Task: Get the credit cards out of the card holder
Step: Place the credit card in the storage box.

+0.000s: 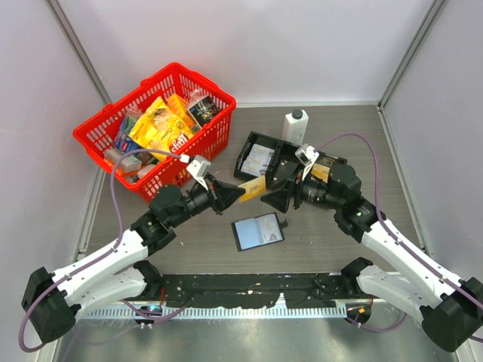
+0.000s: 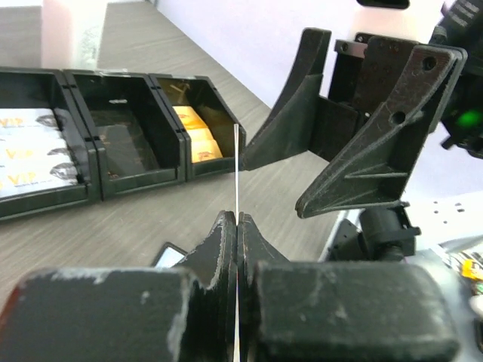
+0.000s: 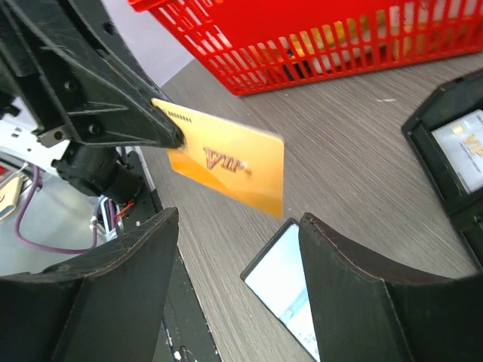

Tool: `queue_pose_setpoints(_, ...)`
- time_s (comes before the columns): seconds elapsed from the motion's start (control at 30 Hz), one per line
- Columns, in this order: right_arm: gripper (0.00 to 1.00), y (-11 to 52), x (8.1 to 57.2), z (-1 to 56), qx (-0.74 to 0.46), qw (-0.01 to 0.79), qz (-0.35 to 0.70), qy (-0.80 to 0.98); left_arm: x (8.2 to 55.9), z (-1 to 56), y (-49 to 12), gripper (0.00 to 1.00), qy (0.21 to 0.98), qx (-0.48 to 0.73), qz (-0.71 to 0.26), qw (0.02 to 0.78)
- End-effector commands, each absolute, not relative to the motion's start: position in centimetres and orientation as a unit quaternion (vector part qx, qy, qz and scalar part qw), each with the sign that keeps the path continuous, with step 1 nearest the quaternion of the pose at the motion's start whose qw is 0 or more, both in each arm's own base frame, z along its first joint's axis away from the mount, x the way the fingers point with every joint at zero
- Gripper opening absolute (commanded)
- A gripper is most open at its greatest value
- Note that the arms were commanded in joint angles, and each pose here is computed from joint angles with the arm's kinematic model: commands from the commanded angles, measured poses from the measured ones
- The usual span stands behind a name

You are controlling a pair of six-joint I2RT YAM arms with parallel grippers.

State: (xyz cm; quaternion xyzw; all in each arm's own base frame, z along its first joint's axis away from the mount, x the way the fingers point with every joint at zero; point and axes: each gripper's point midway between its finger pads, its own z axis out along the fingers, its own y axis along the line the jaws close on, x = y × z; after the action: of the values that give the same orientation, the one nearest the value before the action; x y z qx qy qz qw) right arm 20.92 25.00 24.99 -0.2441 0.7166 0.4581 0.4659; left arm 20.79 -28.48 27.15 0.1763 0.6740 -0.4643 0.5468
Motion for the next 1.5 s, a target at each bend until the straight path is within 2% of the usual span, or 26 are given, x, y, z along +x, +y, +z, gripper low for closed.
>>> queue_pose_setpoints(0.0, 0.69, 26.1, 20.6, 28.5, -0.295, 0.502, 0.497, 0.644, 18.0, 29.6, -29.3, 0.0, 0.625, 0.198, -0.569, 0.496)
queue_pose_setpoints(0.2, 0.66, 26.3, 20.7, 28.8, -0.302, 0.496, 0.507, 0.637, 17.4, 30.7, -29.0, 0.0, 0.605, 0.205, -0.59, 0.493)
queue_pose_setpoints(0.27, 0.62, 26.3, 20.7, 28.7, -0.303, 0.494, 0.51, 0.635, 17.2, 30.9, -29.1, 0.0, 0.602, 0.208, -0.595, 0.49)
queue_pose_setpoints(0.33, 0.53, 26.4, 20.4, 29.2, -0.306, 0.494, 0.52, 0.626, 17.1, 31.0, -29.1, 0.0, 0.601, 0.211, -0.597, 0.488)
queue_pose_setpoints(0.53, 0.11, 26.4, 19.3, 29.7, -0.319, 0.476, 0.548, 0.61, 17.7, 31.0, -29.0, 0.0, 0.61, 0.202, -0.587, 0.493)
queue_pose_setpoints(0.6, 0.01, 26.2, 19.4, 29.6, -0.315, 0.47, 0.55, 0.614, 18.4, 30.7, -28.7, 0.14, 0.627, 0.192, -0.567, 0.499)
queue_pose_setpoints(0.67, 0.01, 25.8, 19.7, 29.4, -0.302, 0.467, 0.547, 0.626, 19.2, 30.3, -28.2, 0.29, 0.646, 0.184, -0.54, 0.507)
queue_pose_setpoints(0.73, 0.01, 25.3, 20.3, 29.2, -0.286, 0.466, 0.537, 0.642, 20.2, 29.9, -27.4, 0.5, 0.672, 0.169, -0.504, 0.516)
queue_pose_setpoints(0.87, 0.01, 24.2, 21.5, 28.4, -0.249, 0.456, 0.504, 0.69, 22.2, 29.0, -25.2, 0.55, 0.73, 0.147, -0.412, 0.525)
queue_pose_setpoints(0.97, 0.01, 22.5, 22.8, 26.9, -0.194, 0.449, 0.451, 0.747, 23.3, 28.8, -23.1, 0.73, 0.759, 0.12, -0.35, 0.536)
queue_pose_setpoints(1.13, 0.01, 17.7, 25.3, 24.3, -0.083, 0.448, 0.327, 0.828, 24.9, 27.6, -18.9, 0.83, 0.804, 0.08, -0.233, 0.541)
queue_pose_setpoints(1.37, 0.01, 8.9, 27.5, 20.9, 0.062, 0.421, 0.163, 0.89, 25.7, 24.3, -16.1, 0.98, 0.847, 0.06, -0.182, 0.497)
queue_pose_setpoints(1.47, 0.01, 5.9, 28.5, 20.2, 0.106, 0.418, 0.12, 0.894, 25.3, 22.1, -16.0, 1.0, 0.862, 0.064, -0.174, 0.472)
